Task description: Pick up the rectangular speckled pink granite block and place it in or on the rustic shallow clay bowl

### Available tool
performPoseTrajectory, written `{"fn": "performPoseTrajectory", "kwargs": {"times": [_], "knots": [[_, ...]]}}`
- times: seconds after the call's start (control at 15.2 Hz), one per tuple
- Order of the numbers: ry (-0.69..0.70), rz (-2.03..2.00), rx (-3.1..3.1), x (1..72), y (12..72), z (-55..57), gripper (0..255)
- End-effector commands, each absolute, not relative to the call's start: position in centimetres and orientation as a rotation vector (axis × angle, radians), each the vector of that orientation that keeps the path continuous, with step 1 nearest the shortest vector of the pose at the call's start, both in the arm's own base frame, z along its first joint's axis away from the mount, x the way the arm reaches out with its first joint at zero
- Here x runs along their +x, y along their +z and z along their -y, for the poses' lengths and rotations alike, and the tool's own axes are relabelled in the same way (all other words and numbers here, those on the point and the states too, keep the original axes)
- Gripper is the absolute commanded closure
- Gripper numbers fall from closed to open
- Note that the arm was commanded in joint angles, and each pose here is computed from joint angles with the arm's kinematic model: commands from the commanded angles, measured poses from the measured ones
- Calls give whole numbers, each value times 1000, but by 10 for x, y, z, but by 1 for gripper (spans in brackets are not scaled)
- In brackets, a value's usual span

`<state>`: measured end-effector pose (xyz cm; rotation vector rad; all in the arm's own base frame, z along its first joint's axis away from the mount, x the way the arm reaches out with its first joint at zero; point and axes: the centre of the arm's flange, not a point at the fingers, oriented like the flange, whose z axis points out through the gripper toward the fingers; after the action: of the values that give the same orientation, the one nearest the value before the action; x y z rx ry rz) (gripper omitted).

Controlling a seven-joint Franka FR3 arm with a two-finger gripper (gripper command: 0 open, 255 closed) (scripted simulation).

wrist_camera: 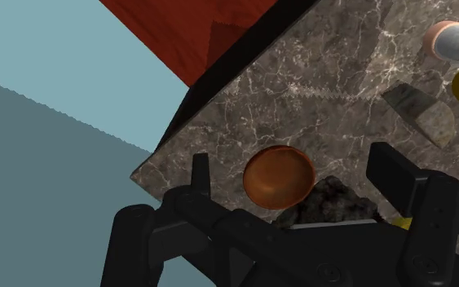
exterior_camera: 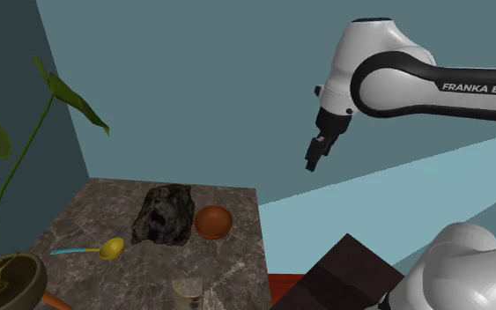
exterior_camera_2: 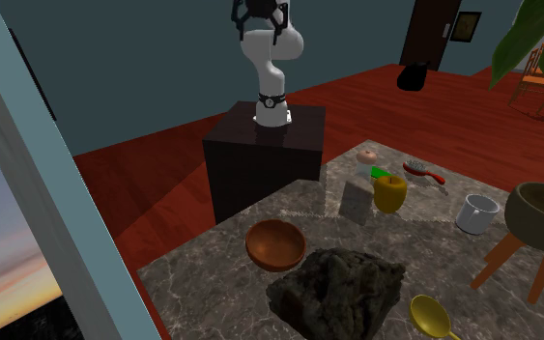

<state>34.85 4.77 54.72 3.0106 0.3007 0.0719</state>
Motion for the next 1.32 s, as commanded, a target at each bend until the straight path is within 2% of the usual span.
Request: {"fn": "performPoseTrajectory", "kwargs": {"times": [0.0,1.25], "knots": [[71,-337,3011,358,528,-66,0],[44,-682,2987,418,347,-222,0]]}}
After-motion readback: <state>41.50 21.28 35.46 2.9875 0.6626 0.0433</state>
